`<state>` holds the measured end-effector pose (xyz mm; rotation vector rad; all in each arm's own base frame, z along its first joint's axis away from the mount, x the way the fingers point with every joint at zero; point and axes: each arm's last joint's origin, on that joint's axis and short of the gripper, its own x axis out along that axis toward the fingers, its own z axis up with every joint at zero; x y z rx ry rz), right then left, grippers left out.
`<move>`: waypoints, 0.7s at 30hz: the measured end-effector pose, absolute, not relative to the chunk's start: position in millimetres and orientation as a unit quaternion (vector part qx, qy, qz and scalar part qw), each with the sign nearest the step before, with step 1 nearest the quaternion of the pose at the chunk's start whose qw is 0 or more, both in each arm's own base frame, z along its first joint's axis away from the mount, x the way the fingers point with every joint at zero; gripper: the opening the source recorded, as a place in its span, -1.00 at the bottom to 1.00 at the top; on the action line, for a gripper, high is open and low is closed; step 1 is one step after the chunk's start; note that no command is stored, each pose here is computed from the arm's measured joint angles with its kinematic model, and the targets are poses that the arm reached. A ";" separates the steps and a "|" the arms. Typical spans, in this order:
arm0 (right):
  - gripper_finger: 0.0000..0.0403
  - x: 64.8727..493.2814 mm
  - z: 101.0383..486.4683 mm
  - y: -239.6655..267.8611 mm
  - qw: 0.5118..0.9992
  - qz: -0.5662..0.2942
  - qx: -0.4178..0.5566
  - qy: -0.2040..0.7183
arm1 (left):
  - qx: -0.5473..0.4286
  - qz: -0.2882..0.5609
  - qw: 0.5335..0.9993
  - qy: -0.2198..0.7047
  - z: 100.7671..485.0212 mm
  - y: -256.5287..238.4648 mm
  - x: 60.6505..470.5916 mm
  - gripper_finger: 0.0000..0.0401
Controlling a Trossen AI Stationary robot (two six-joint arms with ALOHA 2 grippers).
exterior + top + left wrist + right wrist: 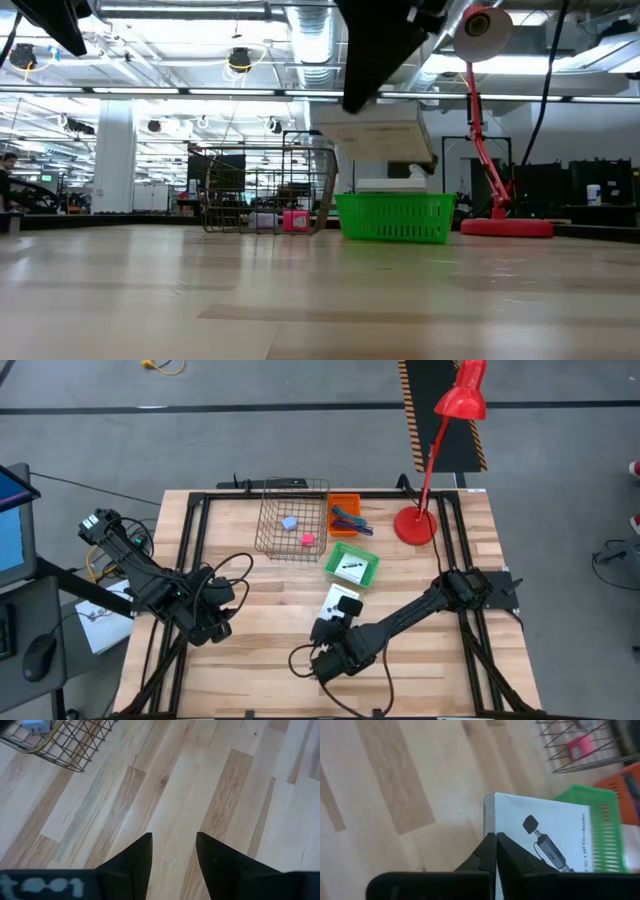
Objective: Pick and place items into bin
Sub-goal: Put the card reader box into the green basket
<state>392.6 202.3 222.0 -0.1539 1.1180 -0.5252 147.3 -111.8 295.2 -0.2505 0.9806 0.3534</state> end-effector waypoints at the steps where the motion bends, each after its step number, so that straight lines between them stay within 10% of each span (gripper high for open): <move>1: -1.00 392.2 225.3 202.0 0.812 -0.248 -0.078 0.523 | -0.119 0.168 0.860 0.467 295.2 -111.8 147.3 -0.28; 21: -1.00 417.1 277.5 129.3 0.776 -0.191 -0.095 0.593 | -0.120 0.171 0.861 0.464 295.4 -111.6 147.5 -0.28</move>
